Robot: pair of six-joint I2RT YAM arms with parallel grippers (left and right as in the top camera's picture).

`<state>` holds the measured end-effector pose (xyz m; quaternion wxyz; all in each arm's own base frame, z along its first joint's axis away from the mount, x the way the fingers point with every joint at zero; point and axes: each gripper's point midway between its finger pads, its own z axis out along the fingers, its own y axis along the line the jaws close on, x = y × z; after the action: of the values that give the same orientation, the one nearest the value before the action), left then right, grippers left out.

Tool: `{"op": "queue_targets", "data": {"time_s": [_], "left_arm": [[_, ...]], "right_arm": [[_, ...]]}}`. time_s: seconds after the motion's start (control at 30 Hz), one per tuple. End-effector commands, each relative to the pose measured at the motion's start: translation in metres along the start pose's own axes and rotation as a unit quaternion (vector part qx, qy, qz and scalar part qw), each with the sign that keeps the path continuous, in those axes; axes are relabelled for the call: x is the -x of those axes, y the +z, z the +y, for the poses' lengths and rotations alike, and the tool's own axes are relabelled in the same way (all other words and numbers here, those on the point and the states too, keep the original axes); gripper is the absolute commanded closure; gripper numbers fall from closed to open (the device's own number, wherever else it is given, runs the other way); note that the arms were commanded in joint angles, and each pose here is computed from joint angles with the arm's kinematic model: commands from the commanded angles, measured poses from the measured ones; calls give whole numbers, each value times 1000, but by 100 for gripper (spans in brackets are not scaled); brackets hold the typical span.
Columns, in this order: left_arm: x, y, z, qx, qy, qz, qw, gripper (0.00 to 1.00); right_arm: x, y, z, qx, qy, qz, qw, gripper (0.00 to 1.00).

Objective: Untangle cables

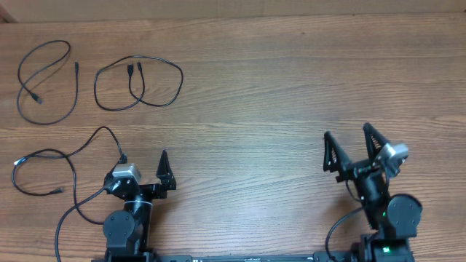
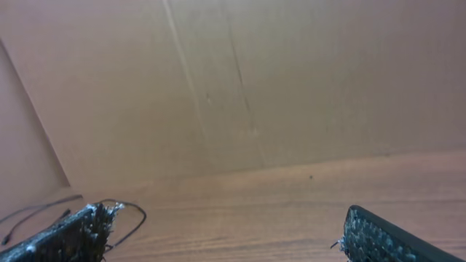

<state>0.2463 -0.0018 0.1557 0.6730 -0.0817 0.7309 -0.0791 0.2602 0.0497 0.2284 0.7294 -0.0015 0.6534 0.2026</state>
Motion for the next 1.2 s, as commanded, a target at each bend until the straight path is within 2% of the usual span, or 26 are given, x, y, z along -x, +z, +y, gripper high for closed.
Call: {"op": "queue_targets", "data": {"time_s": [0.0, 0.3, 0.53, 0.77, 1.17], "left_arm": [[1, 0, 3, 6, 13, -4, 1000, 0], [1, 0, 3, 6, 13, -4, 1000, 0], [1, 0, 3, 6, 13, -4, 1000, 0], [1, 0, 3, 6, 13, -4, 1000, 0], [1, 0, 3, 6, 13, -4, 1000, 0]], "right_arm": [[-11, -7, -3, -3, -15, -3, 1000, 0], [2, -16, 3, 2, -91, -31, 995, 0], [-18, -24, -2, -6, -143, 8, 990, 0], [-49, -28, -19, -40, -138, 74, 987, 0], [-47, -28, -25, -57, -139, 73, 986, 0]]}}
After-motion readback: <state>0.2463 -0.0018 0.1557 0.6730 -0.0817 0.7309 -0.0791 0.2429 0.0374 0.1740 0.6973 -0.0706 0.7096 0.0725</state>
